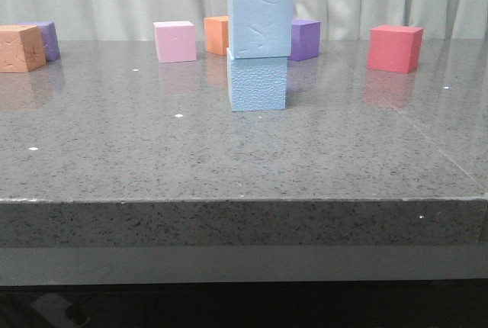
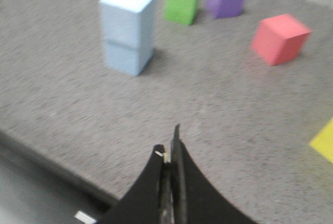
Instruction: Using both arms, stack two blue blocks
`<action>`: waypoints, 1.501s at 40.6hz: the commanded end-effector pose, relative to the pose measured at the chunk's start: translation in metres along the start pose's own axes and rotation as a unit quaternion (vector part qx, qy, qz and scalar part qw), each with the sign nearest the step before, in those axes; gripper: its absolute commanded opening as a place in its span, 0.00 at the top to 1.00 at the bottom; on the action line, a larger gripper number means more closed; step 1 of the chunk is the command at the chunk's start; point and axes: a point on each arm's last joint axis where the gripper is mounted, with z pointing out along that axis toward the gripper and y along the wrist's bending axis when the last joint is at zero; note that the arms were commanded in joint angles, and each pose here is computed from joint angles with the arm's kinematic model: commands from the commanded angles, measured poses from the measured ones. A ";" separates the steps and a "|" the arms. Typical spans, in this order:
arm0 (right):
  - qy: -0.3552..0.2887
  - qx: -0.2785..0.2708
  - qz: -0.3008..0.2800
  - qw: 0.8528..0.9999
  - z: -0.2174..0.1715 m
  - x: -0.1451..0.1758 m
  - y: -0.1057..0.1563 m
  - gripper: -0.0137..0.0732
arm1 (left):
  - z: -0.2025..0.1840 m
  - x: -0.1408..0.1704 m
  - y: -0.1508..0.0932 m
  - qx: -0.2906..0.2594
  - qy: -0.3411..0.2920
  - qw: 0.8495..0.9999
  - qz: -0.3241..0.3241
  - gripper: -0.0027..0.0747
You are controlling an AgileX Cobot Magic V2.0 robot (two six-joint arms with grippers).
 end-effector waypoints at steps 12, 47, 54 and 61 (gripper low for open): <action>-0.143 0.137 0.012 0.980 -0.005 0.089 -0.010 0.92 | -0.002 -0.009 0.000 -0.001 -0.052 0.999 -0.007 0.99; -0.207 0.179 0.013 0.962 0.011 0.132 -0.014 0.92 | -0.002 -0.009 0.000 -0.001 -0.052 0.999 -0.007 0.99; -0.235 0.169 0.064 0.955 0.009 0.129 -0.015 0.92 | -0.002 -0.009 0.000 -0.001 -0.052 0.999 -0.007 0.99; -0.238 0.164 0.081 0.954 0.009 0.129 -0.015 0.92 | -0.002 -0.009 0.000 -0.001 -0.052 0.999 -0.007 0.99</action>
